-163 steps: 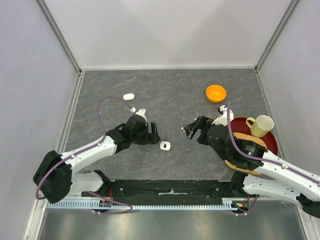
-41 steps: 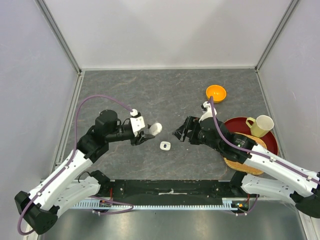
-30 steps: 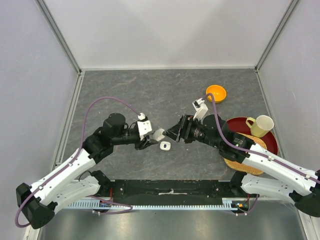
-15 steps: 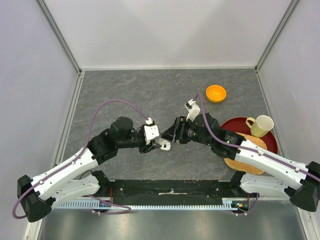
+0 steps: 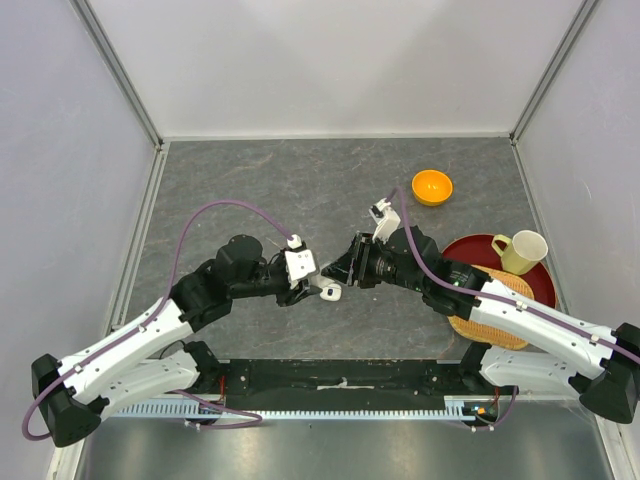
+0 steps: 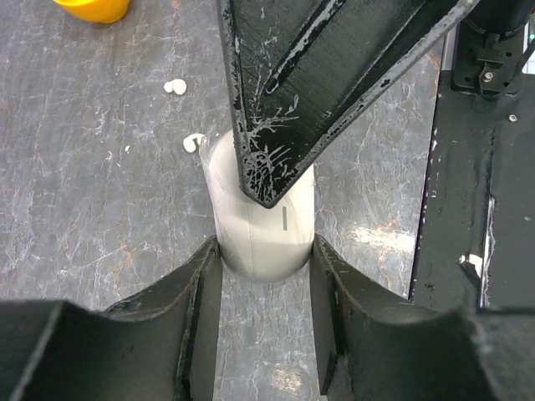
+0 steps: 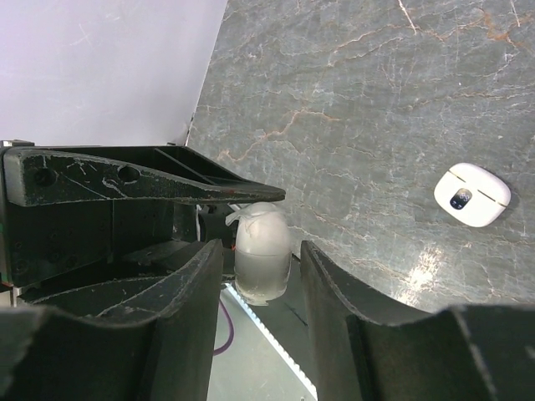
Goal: Insert the wireless bluetooth earbuds into the charging case
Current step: Pick up the charging case at the center of the board.
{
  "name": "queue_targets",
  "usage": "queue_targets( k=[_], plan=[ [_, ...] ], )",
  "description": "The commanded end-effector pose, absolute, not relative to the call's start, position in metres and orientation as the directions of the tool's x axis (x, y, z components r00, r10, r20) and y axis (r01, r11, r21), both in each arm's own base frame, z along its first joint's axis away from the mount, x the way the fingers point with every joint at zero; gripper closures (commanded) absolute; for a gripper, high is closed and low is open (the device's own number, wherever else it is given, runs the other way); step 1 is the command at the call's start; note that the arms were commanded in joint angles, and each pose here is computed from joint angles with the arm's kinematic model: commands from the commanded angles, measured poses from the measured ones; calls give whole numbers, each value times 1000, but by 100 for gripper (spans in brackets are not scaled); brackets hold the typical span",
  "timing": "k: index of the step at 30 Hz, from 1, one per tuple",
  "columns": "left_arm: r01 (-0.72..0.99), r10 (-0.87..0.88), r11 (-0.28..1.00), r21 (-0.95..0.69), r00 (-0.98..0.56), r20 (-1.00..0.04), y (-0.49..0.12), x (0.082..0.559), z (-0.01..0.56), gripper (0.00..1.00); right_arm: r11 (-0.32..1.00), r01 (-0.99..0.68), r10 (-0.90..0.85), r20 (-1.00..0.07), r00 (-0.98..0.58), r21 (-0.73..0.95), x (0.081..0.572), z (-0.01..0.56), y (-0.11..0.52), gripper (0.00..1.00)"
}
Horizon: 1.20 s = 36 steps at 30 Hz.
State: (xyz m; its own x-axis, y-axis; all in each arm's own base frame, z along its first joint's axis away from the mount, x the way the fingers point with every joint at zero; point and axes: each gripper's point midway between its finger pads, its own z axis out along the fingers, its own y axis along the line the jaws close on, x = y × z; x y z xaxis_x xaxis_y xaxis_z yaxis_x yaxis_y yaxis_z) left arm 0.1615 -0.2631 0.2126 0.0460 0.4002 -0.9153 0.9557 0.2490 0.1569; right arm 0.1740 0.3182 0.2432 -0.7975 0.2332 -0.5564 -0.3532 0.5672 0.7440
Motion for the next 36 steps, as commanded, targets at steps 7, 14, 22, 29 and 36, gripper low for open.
queue_targets(
  k=[7,14,22,29,36],
  plan=[
    [947,306,278,160,71,-949,-271,163,245,88,563,-358,214,-550,-807,745,172,239,320,53],
    [949,301,274,155,68,-951,-272,162,245,88,564,-361,214,-553,-805,743,172,239,319,62],
    [944,267,303,128,45,-963,-274,164,250,75,564,-370,219,-566,-795,738,172,239,317,86],
    [934,172,352,55,-7,-985,-272,162,254,19,575,-371,300,-609,-734,730,180,250,300,94],
    [886,62,464,-7,-40,-997,-258,169,264,13,588,-348,410,-640,-650,731,189,261,275,100]
  ],
)
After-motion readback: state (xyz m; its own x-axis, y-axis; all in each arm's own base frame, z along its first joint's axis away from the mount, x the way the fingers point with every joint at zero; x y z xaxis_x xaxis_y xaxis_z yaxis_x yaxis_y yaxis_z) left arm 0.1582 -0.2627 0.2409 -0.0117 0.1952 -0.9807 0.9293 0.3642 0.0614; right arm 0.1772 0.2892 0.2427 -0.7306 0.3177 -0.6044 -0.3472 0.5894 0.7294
